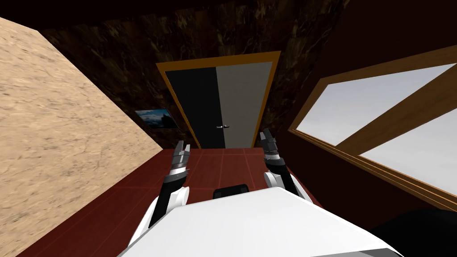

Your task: Pull the door open

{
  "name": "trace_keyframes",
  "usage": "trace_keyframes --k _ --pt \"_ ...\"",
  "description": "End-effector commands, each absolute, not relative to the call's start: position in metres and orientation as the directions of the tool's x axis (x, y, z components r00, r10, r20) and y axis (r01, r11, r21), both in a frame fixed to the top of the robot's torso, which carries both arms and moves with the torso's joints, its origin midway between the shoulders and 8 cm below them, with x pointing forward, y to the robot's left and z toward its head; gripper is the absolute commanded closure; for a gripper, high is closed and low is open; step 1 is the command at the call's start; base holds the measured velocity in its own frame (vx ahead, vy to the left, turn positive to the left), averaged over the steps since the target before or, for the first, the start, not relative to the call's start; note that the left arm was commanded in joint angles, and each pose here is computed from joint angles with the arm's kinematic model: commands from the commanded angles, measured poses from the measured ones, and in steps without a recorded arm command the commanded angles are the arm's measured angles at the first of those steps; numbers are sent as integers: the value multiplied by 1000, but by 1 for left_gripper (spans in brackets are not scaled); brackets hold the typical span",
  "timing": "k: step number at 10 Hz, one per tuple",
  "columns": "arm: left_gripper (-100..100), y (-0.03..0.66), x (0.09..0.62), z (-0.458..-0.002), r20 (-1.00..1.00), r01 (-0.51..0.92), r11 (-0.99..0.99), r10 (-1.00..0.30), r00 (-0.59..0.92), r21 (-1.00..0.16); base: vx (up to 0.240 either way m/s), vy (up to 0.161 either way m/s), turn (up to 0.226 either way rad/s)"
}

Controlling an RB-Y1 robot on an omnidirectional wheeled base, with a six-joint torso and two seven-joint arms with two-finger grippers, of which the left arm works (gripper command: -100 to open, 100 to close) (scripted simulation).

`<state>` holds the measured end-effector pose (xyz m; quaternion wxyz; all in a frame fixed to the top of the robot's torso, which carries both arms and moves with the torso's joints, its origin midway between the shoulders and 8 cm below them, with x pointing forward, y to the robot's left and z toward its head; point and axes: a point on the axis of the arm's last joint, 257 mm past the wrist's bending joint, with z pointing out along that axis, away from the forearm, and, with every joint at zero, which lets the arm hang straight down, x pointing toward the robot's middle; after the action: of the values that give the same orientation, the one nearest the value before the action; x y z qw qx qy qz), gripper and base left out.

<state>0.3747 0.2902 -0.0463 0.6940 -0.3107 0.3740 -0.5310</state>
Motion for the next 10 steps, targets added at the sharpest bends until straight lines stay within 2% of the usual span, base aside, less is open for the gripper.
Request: trace_keyframes --k 1,10 --pt "-100 295 380 -62 -182 486 230 -973 144 -843 137 -36 -81" --pt "-100 310 395 -123 -155 414 187 -982 110 -891 109 -17 -57"
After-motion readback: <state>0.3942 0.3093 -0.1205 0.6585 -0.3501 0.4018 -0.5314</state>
